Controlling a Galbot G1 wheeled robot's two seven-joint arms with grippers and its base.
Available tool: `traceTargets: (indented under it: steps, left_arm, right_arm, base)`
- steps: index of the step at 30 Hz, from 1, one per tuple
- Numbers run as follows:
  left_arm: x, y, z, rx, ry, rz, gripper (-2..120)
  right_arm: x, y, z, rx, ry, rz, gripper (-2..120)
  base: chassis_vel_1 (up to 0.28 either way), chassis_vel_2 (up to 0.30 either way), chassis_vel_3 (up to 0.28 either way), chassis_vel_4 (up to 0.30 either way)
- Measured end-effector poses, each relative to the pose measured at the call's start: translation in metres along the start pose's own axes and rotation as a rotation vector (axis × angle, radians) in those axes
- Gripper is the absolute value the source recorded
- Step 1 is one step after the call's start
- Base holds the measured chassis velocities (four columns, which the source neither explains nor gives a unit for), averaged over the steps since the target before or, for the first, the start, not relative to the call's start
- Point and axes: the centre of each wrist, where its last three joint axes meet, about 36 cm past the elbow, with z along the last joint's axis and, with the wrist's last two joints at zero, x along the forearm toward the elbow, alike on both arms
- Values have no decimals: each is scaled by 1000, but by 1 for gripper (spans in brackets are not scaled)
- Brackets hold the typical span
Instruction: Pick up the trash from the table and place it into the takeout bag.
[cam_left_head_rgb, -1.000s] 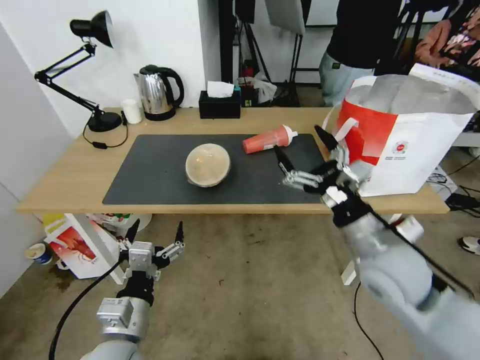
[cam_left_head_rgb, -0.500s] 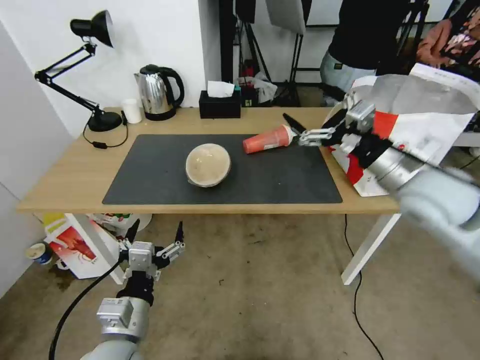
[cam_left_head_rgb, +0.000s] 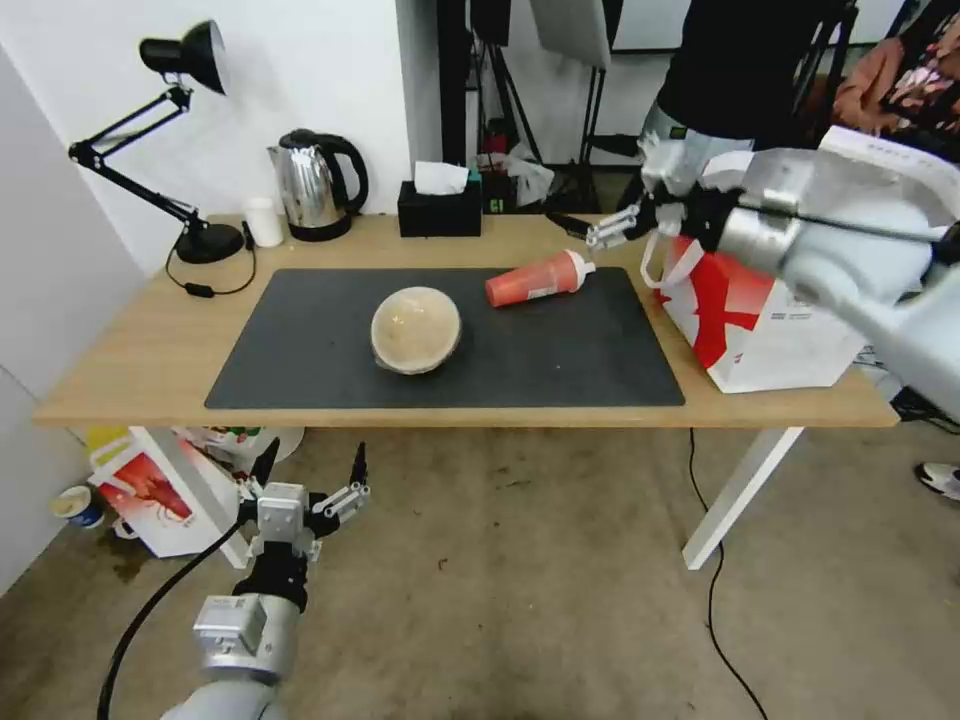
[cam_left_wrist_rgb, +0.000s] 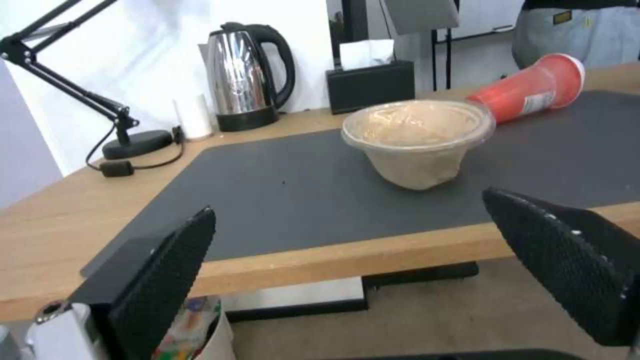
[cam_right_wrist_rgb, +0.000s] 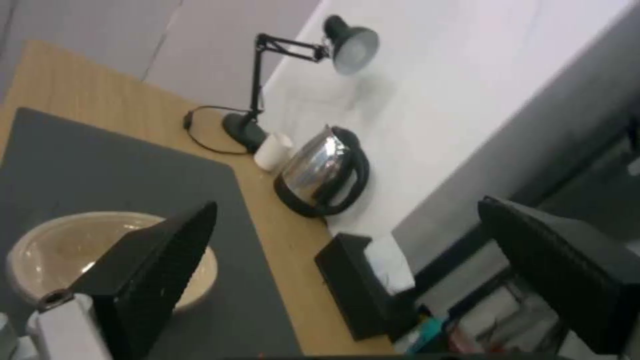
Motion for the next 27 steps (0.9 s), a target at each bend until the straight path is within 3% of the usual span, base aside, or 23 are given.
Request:
traceTargets:
  steps: [11,15,19,27]
  left_arm:
    - [0,0,0,0,0,0,100]
    - [0,0,0,0,0,0,100]
    - [0,0,0,0,0,0,100]
    - [0,0,0,0,0,0,100]
  right_arm:
    - [-52,-70,-35,147,83,-187,100]
    - [-73,-105,-50,210,154,-356,100]
    - [-92,-115,-56,231,191,-436,100]
    - [-108,-109,-45,231,235,-496,100]
  base:
    - [0,0,0,0]
    - [0,0,0,0]
    - [0,0,0,0]
    - [0,0,0,0]
